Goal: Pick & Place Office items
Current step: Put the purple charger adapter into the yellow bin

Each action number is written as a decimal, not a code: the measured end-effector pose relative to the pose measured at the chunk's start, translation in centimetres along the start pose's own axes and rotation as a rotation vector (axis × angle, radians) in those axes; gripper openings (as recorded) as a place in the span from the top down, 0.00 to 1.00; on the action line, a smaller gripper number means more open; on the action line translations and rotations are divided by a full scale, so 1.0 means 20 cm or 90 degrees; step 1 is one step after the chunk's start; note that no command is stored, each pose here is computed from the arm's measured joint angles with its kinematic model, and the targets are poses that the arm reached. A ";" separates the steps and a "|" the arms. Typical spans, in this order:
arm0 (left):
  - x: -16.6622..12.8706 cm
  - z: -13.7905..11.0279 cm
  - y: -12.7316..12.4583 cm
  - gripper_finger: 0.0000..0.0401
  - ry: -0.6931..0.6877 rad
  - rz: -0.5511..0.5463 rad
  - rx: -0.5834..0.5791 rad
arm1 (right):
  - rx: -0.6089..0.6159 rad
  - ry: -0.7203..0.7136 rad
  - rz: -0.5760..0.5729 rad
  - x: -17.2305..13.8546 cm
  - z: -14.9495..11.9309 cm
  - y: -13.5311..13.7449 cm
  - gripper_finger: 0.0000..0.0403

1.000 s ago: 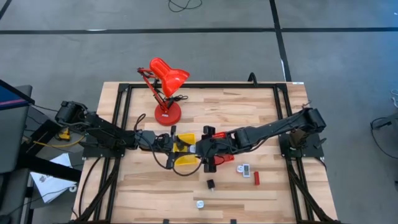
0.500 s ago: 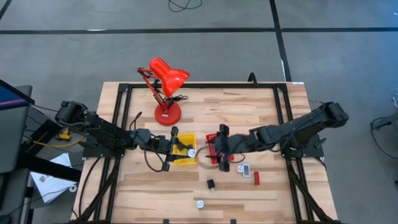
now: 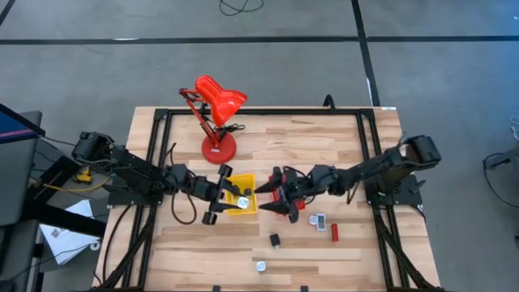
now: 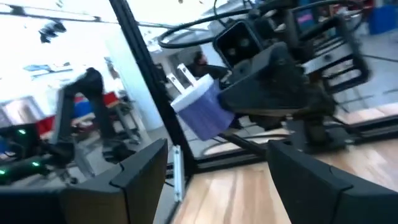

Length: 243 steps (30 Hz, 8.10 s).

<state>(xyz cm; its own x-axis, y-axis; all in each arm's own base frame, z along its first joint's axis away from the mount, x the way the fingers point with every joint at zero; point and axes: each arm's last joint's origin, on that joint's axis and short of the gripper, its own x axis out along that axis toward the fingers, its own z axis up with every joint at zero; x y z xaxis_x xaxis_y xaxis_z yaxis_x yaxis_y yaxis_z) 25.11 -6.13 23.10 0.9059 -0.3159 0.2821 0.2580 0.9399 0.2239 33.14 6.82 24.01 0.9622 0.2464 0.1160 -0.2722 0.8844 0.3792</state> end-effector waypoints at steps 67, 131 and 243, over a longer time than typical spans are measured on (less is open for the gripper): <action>0.03 0.06 0.00 0.68 -0.055 -0.027 0.070 | -0.008 -0.111 0.171 0.31 -0.01 0.03 0.34; 0.03 0.03 0.02 0.69 -0.030 -0.020 0.129 | 0.033 -0.022 0.235 0.30 0.02 -0.10 0.30; -0.05 -0.06 0.02 0.65 0.179 -0.127 -0.018 | 0.361 0.172 0.140 0.33 -0.04 -0.15 0.69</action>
<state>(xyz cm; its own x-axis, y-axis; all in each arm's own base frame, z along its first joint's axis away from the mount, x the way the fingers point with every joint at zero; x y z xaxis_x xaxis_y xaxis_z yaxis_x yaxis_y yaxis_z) 24.69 -5.31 21.88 0.8928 -0.4492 -0.0344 0.4451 0.8677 0.2212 40.34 6.07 22.85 0.8323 0.5529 0.0402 -0.3543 0.4748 0.8056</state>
